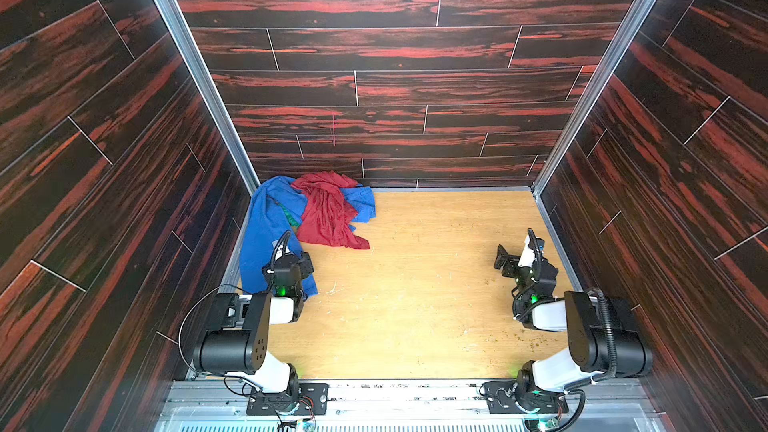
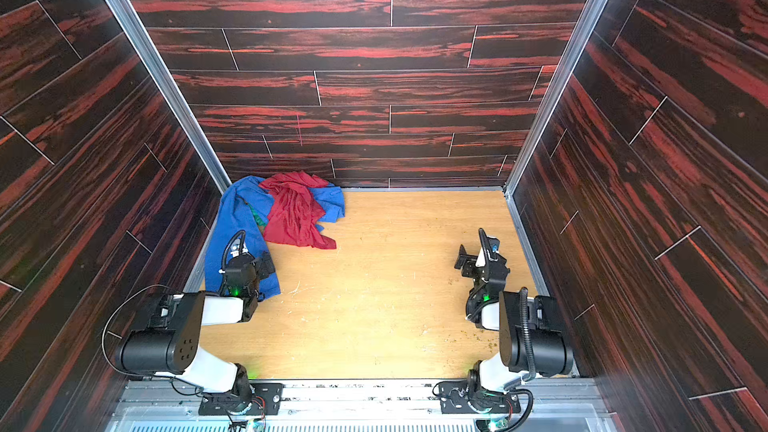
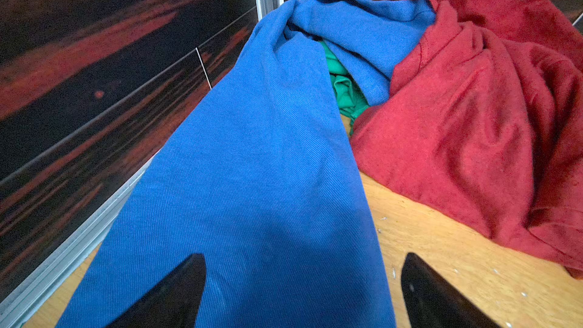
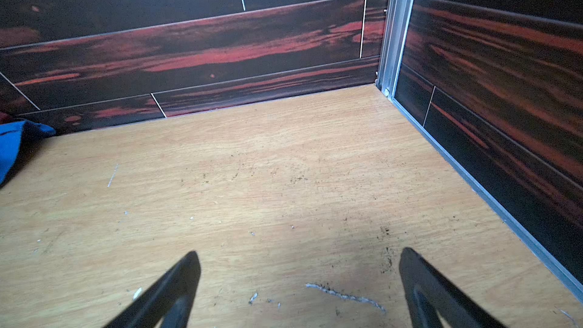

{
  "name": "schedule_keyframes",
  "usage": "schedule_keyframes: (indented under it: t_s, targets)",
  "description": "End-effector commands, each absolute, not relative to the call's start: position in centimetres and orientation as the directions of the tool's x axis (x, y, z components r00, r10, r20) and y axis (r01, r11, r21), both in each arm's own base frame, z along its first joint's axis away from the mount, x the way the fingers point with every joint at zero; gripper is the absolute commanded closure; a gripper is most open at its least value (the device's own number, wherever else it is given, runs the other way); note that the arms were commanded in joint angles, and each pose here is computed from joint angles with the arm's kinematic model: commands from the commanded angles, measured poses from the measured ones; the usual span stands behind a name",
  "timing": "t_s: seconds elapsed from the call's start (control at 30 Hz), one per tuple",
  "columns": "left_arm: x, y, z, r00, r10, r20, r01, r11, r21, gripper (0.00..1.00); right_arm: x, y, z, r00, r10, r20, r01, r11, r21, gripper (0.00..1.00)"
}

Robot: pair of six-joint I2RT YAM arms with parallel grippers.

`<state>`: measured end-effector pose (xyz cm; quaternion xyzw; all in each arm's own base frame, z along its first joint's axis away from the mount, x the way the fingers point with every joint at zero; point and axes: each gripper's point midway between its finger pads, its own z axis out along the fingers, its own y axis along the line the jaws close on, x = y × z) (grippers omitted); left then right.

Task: Pick out a specific cloth from the pile
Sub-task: 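Reach the left gripper into the pile while the right arm moves forward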

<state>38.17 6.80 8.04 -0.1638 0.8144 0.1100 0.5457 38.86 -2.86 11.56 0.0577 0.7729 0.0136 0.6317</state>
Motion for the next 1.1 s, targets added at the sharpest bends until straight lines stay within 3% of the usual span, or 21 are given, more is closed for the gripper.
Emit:
schedule_keyframes:
  t_s: [0.0,0.63,0.73,0.9,1.07]
  targets:
    - [38.8,6.9,9.7,-0.310,-0.135,-0.941,-0.387,0.922,-0.005,0.01,38.9,-2.9,11.4,-0.193,0.101,-0.976,0.075,0.993,0.088,0.01]
    - [38.7,6.9,9.7,-0.309,-0.135,-0.941,-0.387,0.922,-0.006,0.01,38.8,-2.8,11.5,-0.187,0.101,-0.977,0.071,0.993,0.090,0.01]
    - [39.0,7.0,12.0,-0.260,-0.114,-0.959,-0.389,0.921,-0.004,0.04,38.3,-3.0,13.0,-0.159,0.104,-0.982,0.084,0.992,0.091,0.01]
    - [38.2,6.7,16.4,-0.438,-0.145,-0.887,-0.387,0.921,0.041,0.16,38.9,-2.8,16.8,-0.259,0.161,-0.952,0.117,0.984,0.135,0.01]
    - [37.2,5.8,19.7,-0.590,-0.126,-0.798,-0.321,0.943,0.088,0.23,40.6,2.9,21.0,-0.400,0.176,-0.899,-0.034,0.978,0.207,0.01]
